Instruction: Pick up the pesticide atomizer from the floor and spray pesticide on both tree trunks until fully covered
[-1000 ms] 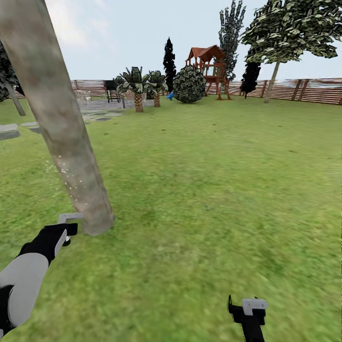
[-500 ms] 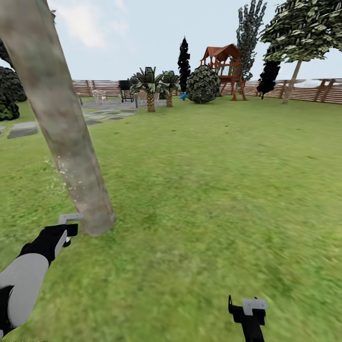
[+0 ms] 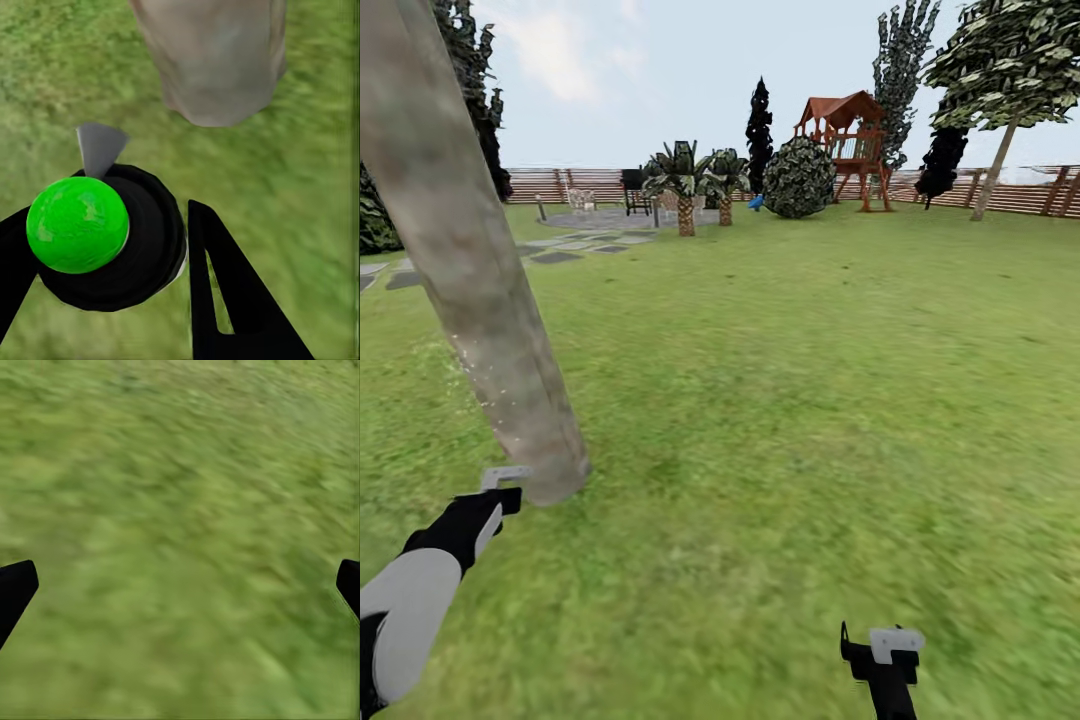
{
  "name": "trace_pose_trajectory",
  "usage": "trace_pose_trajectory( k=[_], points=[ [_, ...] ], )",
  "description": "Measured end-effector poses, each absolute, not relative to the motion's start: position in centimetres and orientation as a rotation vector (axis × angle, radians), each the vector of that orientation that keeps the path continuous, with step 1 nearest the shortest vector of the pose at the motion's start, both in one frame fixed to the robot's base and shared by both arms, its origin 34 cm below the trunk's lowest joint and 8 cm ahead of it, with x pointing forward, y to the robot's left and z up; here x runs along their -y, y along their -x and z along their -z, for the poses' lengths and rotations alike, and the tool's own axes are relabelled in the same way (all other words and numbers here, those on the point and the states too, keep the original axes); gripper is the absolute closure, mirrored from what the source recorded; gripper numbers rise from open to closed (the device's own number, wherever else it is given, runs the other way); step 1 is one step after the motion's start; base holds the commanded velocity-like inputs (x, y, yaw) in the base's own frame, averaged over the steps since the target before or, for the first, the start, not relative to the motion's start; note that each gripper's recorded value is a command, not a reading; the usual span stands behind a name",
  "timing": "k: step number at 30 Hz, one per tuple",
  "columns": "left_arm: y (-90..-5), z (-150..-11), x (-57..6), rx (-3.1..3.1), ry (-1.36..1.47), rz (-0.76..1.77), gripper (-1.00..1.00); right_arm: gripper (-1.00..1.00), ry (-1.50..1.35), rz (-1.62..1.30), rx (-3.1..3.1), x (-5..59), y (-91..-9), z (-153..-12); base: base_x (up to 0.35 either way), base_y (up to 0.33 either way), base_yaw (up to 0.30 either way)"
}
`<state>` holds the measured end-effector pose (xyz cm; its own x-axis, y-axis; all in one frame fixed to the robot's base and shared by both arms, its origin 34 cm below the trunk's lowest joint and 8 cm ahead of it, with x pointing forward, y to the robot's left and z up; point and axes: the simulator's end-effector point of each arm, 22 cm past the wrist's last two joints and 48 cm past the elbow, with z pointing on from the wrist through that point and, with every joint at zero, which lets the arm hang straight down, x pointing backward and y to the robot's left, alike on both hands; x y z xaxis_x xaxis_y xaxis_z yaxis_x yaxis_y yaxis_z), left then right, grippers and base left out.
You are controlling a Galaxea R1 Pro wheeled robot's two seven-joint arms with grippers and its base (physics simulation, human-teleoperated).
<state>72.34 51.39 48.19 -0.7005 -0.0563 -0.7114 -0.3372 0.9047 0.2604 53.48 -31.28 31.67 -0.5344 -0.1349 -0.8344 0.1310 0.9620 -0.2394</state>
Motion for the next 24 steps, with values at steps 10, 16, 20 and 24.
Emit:
trace_pose_trajectory(
  k=[10,16,20,24],
  points=[
    [-70.9,-46.9,-52.1,-2.303,0.336,-0.518,1.0,-1.0,0.004,0.335,-2.108,31.3,-53.5,-31.7,0.268,-0.172,0.158],
    [-70.4,-46.6,-52.3,-2.308,0.344,-0.531,1.0,-1.0,0.004,0.335,-2.108,31.2,-53.5,-31.7,0.273,-0.17,0.259],
    [-70.1,-46.2,-52.1,-2.304,0.403,-0.508,1.0,-1.0,0.004,0.335,-2.108,31.3,-53.5,-31.7,0.273,-0.17,0.088],
    [-68.5,-44.5,-52.0,-2.328,0.433,-0.493,1.0,-1.0,0.006,0.334,-2.108,31.2,-53.5,-31.7,0.234,-0.191,0.004]
  ],
)
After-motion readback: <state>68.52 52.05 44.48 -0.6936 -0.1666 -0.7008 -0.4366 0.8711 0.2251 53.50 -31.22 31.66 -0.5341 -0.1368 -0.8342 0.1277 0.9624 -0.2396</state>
